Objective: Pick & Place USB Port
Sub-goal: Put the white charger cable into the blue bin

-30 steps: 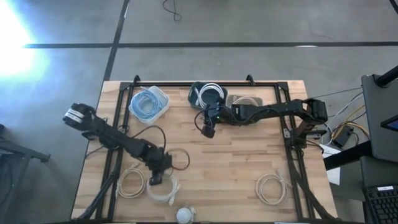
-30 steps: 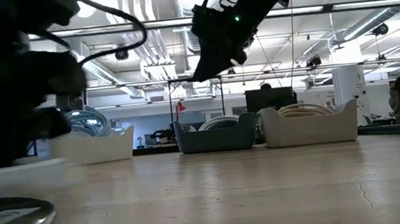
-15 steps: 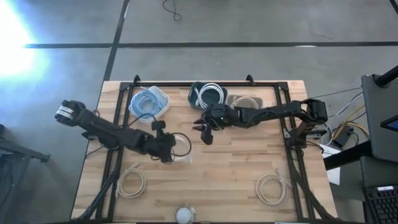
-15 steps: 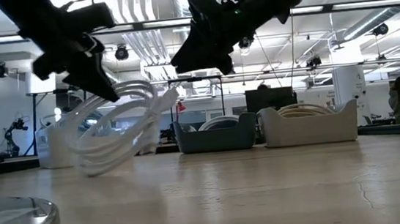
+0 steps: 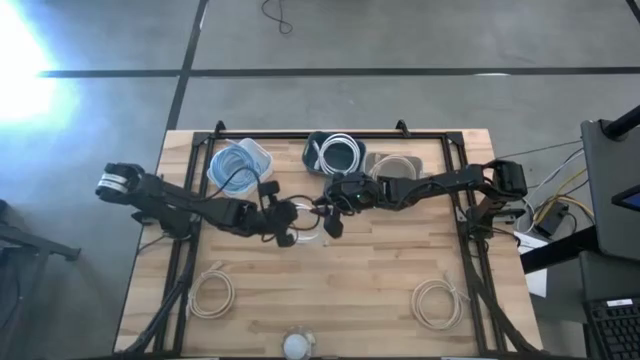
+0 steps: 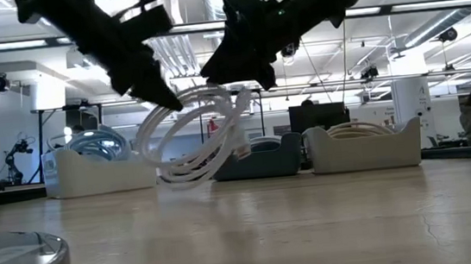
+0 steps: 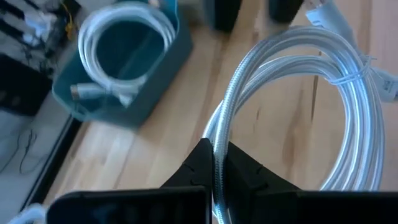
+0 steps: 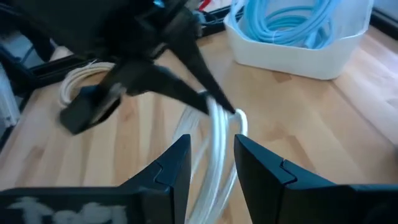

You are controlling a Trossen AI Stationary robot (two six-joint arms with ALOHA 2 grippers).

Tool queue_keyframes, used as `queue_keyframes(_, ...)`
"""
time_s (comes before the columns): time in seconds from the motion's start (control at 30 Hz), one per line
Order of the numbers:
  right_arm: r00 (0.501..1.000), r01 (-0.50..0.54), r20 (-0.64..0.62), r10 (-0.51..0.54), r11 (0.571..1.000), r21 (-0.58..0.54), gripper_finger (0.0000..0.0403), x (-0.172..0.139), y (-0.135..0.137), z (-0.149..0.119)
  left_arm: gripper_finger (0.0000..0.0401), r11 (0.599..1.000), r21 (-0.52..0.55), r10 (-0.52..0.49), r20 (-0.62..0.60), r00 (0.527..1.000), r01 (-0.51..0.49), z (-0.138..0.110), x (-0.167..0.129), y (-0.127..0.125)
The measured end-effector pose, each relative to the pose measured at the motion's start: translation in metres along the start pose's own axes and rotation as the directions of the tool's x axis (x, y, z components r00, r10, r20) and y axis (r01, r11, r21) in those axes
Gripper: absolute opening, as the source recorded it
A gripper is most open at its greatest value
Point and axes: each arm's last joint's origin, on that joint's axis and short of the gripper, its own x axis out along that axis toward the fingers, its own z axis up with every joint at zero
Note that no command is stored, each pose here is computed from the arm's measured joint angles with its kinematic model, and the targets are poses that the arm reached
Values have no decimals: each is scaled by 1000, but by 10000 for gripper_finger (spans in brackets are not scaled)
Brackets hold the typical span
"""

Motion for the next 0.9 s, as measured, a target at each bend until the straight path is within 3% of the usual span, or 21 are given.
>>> queue_keyframes(0.3,997,67,-37,-67,998,-5,111,0,-2,-5,17,994,19,106,88,990,-108,10,1,3)
queue_keyframes(0.67,993,92,-66,-94,995,-37,119,0,-4,-9,16,992,12,122,177,977,-126,21,-1,4)
queue_keyframes(0.9,993,92,-69,-95,995,-41,75,0,-4,-10,17,992,16,122,179,976,-127,19,0,4)
